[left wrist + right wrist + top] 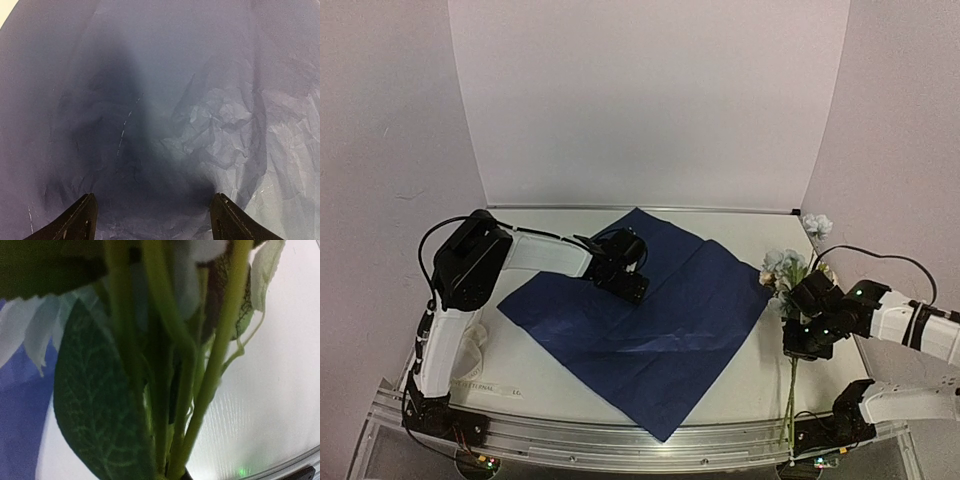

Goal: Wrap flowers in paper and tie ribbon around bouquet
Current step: Place the fake flower on the flattened wrapping paper, then pick up the bottom corner of the flattened wrapping paper from the center of the board, then fold the bottom corner of the flattened wrapping paper at the center of the board.

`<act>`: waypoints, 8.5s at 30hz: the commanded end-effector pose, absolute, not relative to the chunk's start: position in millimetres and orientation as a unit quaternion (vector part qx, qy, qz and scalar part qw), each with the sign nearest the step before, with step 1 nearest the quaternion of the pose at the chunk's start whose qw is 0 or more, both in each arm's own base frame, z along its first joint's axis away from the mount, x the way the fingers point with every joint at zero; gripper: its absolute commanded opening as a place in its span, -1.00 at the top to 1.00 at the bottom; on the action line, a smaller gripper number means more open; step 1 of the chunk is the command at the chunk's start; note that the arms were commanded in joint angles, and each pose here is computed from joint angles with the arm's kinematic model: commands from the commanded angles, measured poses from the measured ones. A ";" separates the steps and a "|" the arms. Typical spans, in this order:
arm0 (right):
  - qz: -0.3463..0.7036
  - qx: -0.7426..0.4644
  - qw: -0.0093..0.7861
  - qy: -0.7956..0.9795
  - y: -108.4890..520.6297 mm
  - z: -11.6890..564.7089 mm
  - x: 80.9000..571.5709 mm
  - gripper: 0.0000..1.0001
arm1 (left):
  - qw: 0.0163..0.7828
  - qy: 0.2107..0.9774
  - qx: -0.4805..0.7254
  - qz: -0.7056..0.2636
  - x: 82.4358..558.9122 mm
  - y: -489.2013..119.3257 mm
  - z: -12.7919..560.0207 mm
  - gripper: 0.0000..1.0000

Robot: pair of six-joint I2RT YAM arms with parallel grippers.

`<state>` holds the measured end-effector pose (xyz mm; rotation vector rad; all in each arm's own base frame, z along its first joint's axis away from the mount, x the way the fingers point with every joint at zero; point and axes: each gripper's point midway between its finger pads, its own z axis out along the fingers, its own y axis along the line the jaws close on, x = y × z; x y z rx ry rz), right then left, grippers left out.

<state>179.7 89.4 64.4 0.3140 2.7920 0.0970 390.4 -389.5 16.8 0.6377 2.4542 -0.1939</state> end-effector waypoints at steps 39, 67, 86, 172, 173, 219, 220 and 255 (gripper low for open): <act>0.322 -0.023 0.152 0.934 383.2 121.3 390.1 1.00 | 0.235 0.953 0.144 -0.128 306.0 -289.2 56.1 -0.55; 0.123 -0.070 0.227 0.963 392.1 57.8 426.1 1.00 | 0.176 0.963 0.163 -0.119 288.9 -266.6 16.1 -0.48; 0.149 -0.030 0.234 0.960 388.3 103.4 417.5 -0.24 | 0.198 0.958 0.159 -0.135 300.2 -276.5 40.7 -0.52; 0.037 -0.749 0.323 0.577 275.1 126.6 72.5 -0.56 | 0.287 0.939 -0.122 -0.144 286.4 -148.8 116.4 -0.68; 0.039 -0.749 0.315 0.582 270.5 128.1 71.7 -0.58 | 0.287 0.939 -0.122 -0.144 285.9 -148.8 115.9 -0.68; -0.089 -0.758 0.391 0.515 323.2 52.5 90.4 -0.78 | 0.278 0.941 -0.115 -0.155 287.7 -155.9 115.7 -0.68; -0.090 -0.756 0.393 0.515 325.2 53.1 90.8 -0.77 | 0.278 0.941 -0.115 -0.155 288.4 -156.4 115.9 -0.68; -0.029 -0.396 0.198 0.896 317.8 112.9 256.6 1.00 | 0.350 0.865 0.152 -0.326 249.4 -271.6 208.0 -0.51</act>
